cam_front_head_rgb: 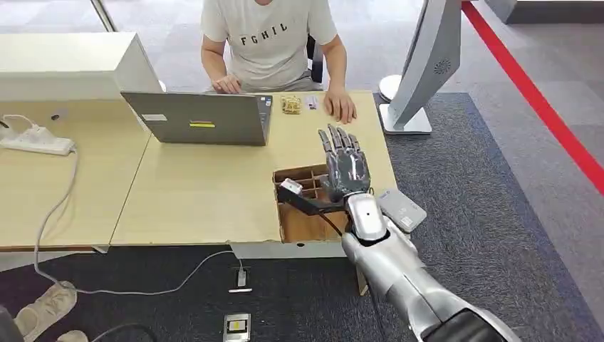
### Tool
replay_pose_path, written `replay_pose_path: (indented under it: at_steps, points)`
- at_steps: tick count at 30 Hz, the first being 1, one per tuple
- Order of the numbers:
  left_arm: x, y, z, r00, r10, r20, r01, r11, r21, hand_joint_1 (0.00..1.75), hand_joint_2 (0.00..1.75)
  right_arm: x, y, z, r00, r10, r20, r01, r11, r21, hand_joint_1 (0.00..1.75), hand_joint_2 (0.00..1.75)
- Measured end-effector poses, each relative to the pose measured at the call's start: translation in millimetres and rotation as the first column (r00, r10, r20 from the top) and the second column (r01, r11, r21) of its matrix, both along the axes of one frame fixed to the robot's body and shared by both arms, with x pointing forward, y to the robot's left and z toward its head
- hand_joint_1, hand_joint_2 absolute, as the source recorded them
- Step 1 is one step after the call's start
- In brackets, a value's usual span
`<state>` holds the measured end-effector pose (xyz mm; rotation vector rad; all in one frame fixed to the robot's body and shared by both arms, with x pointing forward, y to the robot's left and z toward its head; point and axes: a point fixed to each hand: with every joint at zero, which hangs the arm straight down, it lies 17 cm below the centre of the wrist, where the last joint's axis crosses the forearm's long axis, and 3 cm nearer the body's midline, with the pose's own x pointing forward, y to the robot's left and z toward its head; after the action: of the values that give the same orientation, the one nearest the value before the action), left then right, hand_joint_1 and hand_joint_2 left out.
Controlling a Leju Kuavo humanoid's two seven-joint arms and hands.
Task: Pass the card to the sensor for recognition and then transmit it.
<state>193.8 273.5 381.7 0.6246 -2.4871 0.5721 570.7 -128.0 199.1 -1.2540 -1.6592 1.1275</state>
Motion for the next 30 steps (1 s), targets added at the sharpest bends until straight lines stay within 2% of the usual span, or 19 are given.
replay_pose_path:
  at_steps: [8, 11, 16, 23, 27, 30]
  points:
    - [1.9, -1.0, -2.6, 1.000, 0.003, -0.010, -0.003, 1.000, -0.007, 0.00, 1.75, 0.2, 4.2, 25.7, 0.998, 0.031, 0.055, -0.035, 0.997, 0.070, 0.00, 1.75]
    - [2.2, -0.9, -2.8, 1.000, 0.002, -0.010, -0.002, 1.000, -0.008, 0.00, 1.75, 3.1, 7.1, 35.9, 0.998, 0.035, 0.057, -0.038, 0.998, 0.054, 0.00, 1.75]
    - [3.4, 2.9, -5.8, 1.000, -0.013, -0.012, 0.013, 0.999, -0.034, 0.00, 1.75, 8.4, -11.8, 26.7, 1.000, -0.019, 0.006, 0.019, 0.999, 0.029, 0.00, 1.75]
    - [3.4, 3.9, -6.4, 1.000, -0.015, -0.013, 0.014, 1.000, -0.024, 0.00, 1.75, 3.9, -31.1, 16.6, 1.000, -0.012, -0.011, 0.013, 0.995, 0.098, 0.00, 1.75]
    - [3.3, 3.6, -5.9, 1.000, -0.013, -0.012, 0.013, 1.000, -0.016, 0.00, 1.75, -1.5, -37.4, 14.9, 0.999, 0.030, -0.046, -0.018, 0.969, 0.247, 0.00, 1.75]
    - [4.4, 8.0, -8.2, 1.000, -0.027, -0.011, 0.027, 0.999, -0.047, 0.00, 1.75, -8.8, -56.1, 4.9, 0.996, 0.008, -0.091, 0.020, 0.952, 0.306, 0.00, 1.75]
